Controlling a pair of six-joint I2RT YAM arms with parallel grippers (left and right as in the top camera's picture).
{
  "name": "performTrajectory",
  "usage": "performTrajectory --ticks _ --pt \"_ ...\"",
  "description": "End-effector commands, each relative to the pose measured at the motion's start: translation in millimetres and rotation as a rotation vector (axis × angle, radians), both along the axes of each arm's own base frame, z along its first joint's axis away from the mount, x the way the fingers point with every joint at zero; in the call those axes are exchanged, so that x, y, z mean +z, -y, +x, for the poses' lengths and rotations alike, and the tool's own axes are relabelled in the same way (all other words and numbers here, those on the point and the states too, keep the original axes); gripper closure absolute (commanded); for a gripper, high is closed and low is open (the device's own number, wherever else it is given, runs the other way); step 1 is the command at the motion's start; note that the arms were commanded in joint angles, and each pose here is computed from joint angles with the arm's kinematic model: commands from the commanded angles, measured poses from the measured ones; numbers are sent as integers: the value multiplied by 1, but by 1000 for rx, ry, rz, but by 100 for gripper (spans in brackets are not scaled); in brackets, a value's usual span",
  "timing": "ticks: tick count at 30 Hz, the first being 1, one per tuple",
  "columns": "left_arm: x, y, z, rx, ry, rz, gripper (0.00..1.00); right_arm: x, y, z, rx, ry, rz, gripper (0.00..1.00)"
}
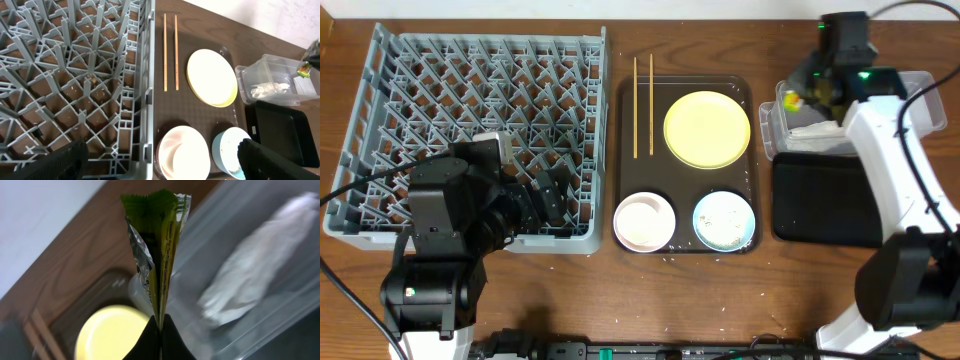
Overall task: Sort waste into correct bins and load items into the dishwasher
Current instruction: 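Grasp the white cup from the pink bowl with right gripper, lift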
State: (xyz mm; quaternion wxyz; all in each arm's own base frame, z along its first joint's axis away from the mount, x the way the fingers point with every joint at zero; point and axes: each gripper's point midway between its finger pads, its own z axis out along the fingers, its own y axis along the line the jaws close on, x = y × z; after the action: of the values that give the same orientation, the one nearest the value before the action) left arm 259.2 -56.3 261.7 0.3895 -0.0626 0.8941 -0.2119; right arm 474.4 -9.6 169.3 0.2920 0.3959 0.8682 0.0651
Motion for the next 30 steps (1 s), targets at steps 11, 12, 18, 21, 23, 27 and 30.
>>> performTrajectory --ticks 11,12,18,21,23,27,30 --pt "9 3 0 -22 25 1 4 6 -21 2 318 28 83 46" --pt "9 3 0 -22 25 1 4 15 -36 1 408 54 79 47" --pt "9 3 0 -22 25 1 4 32 -157 -47 972 76 47 42" --pt "9 3 0 -22 24 0 4 18 -202 -70 1111 35 43 40" --pt "9 3 0 -22 24 0 4 -1 -227 -75 1147 5 -53 39" --pt "6 3 -2 -22 10 0 4 -22 -227 -69 1032 -58 -232 45" --pt "3 3 -5 -22 -6 0 4 -31 -234 -71 1027 -79 -223 49"
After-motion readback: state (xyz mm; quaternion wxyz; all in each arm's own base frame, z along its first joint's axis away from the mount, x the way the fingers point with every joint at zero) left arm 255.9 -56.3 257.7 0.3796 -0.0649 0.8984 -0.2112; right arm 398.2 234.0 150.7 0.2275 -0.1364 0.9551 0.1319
